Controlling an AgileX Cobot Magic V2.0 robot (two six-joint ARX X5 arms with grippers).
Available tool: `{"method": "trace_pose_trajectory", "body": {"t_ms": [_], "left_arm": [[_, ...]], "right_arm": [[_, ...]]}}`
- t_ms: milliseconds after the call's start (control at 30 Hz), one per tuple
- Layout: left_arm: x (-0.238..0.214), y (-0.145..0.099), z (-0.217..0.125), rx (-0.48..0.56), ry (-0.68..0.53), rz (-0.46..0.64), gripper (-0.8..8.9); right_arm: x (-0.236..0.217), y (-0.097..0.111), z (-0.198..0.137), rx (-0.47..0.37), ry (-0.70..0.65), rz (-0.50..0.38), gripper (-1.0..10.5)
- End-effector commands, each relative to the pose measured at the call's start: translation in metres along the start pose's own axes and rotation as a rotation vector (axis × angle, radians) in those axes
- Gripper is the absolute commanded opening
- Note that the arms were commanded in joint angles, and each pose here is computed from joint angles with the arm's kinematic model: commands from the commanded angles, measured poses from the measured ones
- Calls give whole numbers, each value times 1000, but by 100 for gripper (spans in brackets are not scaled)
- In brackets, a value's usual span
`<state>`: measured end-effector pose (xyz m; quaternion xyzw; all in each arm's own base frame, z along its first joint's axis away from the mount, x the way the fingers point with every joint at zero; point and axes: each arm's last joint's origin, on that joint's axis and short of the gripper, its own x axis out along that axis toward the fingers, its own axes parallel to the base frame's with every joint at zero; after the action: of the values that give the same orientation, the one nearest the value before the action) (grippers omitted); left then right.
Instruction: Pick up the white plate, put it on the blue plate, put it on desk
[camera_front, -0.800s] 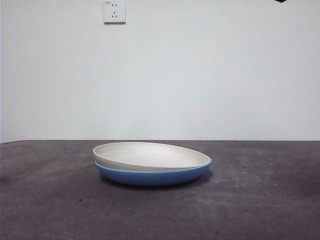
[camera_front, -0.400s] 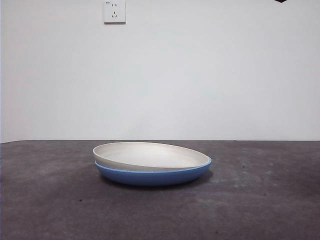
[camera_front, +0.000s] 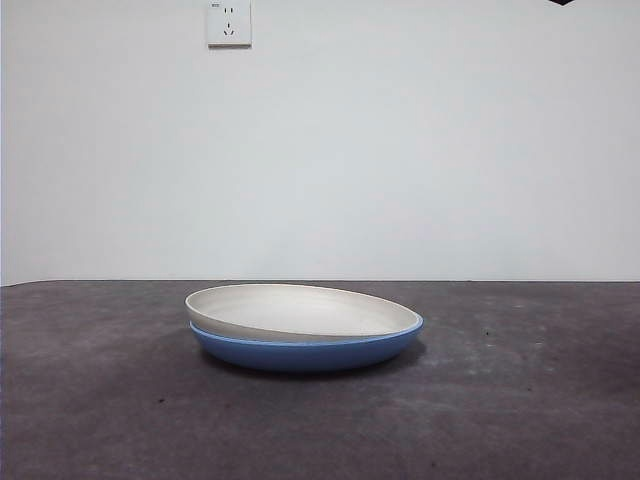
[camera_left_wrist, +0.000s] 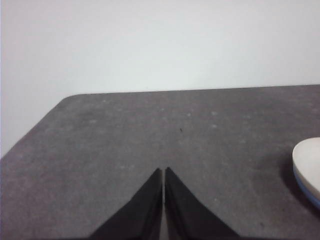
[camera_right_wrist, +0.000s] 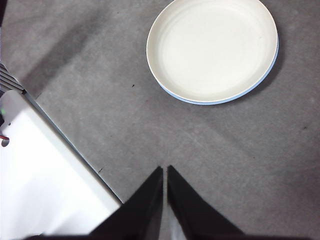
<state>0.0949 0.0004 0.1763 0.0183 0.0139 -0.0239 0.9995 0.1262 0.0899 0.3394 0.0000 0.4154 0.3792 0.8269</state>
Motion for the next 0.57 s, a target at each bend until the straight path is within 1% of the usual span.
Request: {"method": "trace_pose_trajectory", "body": {"t_ms": [33,200,333,567], "left_arm": [[0,0,-7,-6,10,6,9],[2,0,-19,-11,75,4,9],[1,-1,-27,-16,151,1,9],[1,-1,-27,-16,148,0,9]], "right_arm": [[-2,2,4,-22,-16,7,8],[-2,2,4,-22,-16,7,8],[-2,2,4,-22,-16,7,8],[-2,2,4,-22,-16,7,8]]}}
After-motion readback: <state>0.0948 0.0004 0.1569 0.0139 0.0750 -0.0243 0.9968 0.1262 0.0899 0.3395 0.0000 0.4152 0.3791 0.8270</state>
